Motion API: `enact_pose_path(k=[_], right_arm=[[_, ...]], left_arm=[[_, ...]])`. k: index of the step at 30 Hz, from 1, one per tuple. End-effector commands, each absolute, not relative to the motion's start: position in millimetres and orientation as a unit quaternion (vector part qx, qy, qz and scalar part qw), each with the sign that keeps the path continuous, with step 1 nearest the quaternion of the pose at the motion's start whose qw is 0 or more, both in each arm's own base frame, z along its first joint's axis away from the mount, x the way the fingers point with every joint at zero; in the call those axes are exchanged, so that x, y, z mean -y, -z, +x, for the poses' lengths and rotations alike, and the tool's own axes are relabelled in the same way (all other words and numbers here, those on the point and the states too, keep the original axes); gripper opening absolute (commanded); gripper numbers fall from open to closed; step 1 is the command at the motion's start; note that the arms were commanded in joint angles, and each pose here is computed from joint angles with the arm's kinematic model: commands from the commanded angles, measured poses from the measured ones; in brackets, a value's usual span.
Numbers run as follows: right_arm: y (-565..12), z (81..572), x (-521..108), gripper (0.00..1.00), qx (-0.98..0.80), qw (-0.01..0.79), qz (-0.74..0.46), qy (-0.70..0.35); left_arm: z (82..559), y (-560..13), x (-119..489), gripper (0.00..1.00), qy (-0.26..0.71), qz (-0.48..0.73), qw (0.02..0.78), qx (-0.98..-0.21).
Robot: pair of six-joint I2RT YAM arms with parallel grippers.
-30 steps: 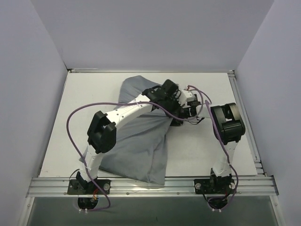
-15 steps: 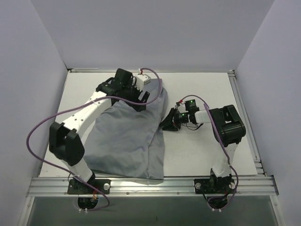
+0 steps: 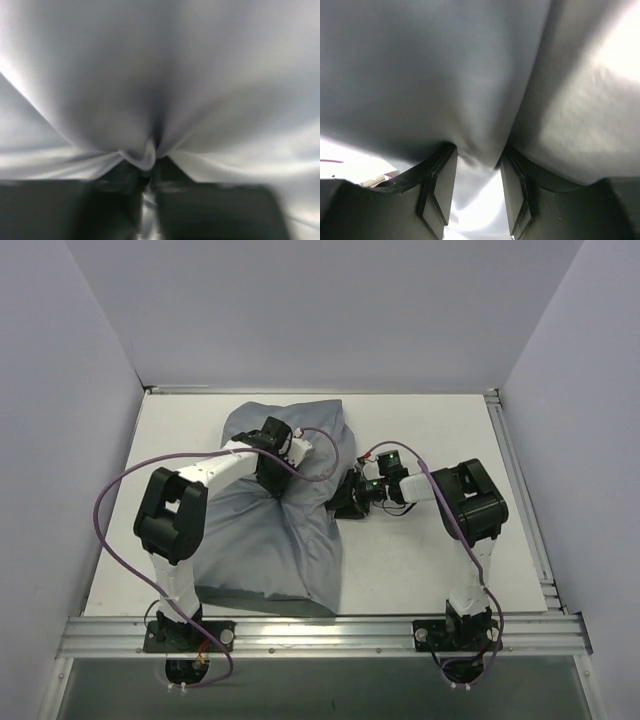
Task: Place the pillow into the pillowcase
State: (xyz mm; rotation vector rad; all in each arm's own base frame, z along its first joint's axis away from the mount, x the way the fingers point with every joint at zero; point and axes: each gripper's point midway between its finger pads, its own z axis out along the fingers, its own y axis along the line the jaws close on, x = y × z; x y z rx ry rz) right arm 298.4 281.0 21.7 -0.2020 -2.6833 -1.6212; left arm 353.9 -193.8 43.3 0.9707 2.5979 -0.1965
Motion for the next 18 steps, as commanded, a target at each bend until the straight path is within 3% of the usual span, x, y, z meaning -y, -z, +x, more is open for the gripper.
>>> enact_pose_path(k=[1,5,9,15,17,18], right_arm=[[-2.3,312.5,-284.5,0.41,0.864,-0.014,-0.086,0.496],[-29.4,333.7,-300.2,0.4,0.848,-0.033,-0.085,0.522],[-62.5,347.8,-319.9,0.41,0.822,-0.042,-0.087,0.561],[-75.1,346.7,-319.4,0.43,0.8,-0.039,-0.088,0.592],[-74.4,332.0,-291.4,0.47,0.807,-0.026,-0.097,0.582],[-66.6,330.9,-274.0,0.5,0.822,-0.062,-0.053,0.563]], left_arm=[[339.6,-69.4,280.3,0.0,0.191,0.425,0.205,-0.861],[273.9,-160.4,371.8,0.0,0.316,0.495,0.247,-0.77],[236.3,-217.4,402.1,0.0,0.374,0.498,0.267,-0.735],[269.7,-218.2,379.2,0.0,0.358,0.457,0.313,-0.751],[294.7,-212.5,357.5,0.0,0.334,0.445,0.313,-0.77],[301.5,-204.9,352.3,0.0,0.33,0.444,0.303,-0.776]])
